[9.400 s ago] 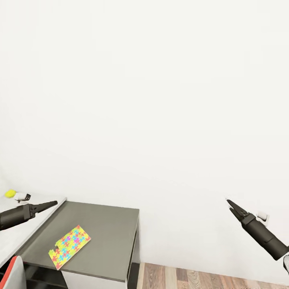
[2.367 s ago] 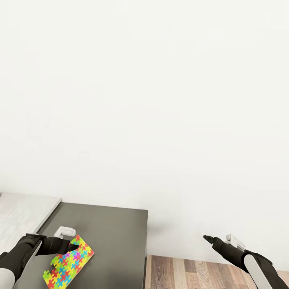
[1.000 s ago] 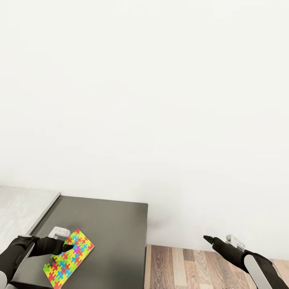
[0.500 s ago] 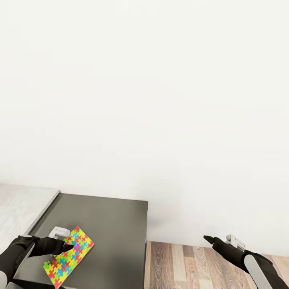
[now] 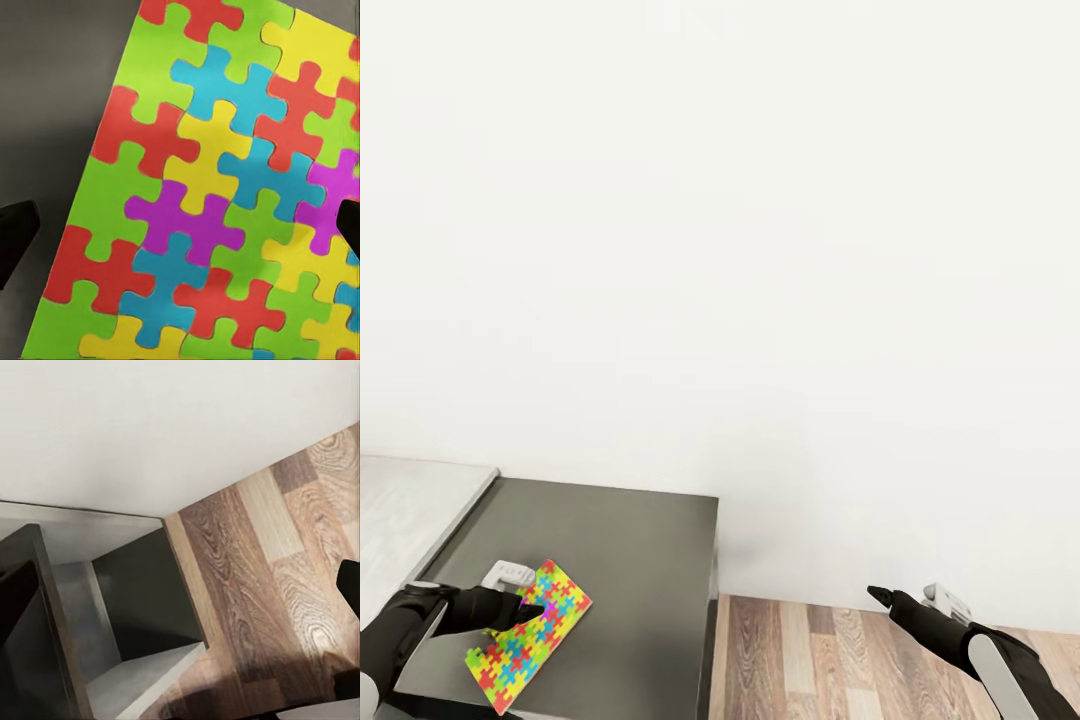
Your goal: Put all the toys in the child's room - the three board games (two on the bed and one on the table), the two jigsaw puzzles on the table, and the tennis ball on the table - inside the toy box on the table in the child's room.
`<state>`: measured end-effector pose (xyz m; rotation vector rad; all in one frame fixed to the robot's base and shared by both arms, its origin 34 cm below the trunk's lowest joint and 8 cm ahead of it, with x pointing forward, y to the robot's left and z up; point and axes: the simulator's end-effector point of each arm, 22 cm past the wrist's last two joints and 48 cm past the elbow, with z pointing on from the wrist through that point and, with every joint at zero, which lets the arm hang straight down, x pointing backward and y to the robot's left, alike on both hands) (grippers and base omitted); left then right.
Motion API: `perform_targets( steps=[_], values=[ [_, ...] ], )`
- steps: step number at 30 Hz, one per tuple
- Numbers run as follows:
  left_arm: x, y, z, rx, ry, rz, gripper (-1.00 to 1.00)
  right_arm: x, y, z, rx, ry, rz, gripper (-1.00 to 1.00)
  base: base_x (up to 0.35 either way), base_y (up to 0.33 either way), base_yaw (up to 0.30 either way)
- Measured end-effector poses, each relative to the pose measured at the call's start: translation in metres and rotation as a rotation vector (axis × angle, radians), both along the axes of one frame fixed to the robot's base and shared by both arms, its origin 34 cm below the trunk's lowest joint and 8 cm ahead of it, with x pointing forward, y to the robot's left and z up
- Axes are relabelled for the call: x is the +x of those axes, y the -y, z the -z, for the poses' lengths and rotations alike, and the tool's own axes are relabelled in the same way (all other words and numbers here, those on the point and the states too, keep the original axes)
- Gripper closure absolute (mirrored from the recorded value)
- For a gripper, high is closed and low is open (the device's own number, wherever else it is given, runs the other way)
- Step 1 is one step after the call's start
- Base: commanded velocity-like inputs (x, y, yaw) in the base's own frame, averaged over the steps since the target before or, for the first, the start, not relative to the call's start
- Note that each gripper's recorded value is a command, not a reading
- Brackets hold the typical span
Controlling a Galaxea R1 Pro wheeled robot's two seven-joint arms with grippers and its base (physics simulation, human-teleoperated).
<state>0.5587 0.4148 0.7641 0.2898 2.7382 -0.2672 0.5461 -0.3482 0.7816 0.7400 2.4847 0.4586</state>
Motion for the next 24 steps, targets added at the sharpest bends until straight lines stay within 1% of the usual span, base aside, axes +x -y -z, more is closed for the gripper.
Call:
perform_targets(
  steps=[7, 9, 11, 15, 20, 24],
  values=[
    [-0.001, 0.001, 0.0, -0.007, -0.002, -0.001, -1.0, 0.0, 0.0, 0.0, 0.0, 0.0, 0.0, -1.0, 0.0, -0.042, 0.0],
    [-0.005, 0.006, 0.002, -0.031, -0.014, 0.006, -1.0, 0.0, 0.0, 0.001, -0.001, 0.0, 0.001, -1.0, 0.0, -0.104, 0.0],
    [-0.011, 0.016, 0.003, -0.066, -0.033, 0.033, -1.0, 0.0, 0.001, 0.001, -0.001, -0.001, 0.001, -1.0, 0.0, -0.099, 0.0],
    [-0.014, 0.025, 0.001, -0.1, -0.042, 0.054, -1.0, 0.0, 0.001, 0.001, -0.001, -0.001, 0.001, -1.0, 0.0, -0.091, 0.0],
    [-0.01, 0.03, -0.002, -0.115, -0.011, 0.084, -1.0, 0.0, 0.001, 0.001, -0.001, -0.001, 0.001, -1.0, 0.0, -0.087, 0.0],
    [-0.009, 0.032, -0.003, -0.119, -0.003, 0.09, -1.0, 0.0, 0.0, 0.001, -0.001, -0.001, 0.001, -1.0, 0.0, -0.085, 0.0]
  ],
)
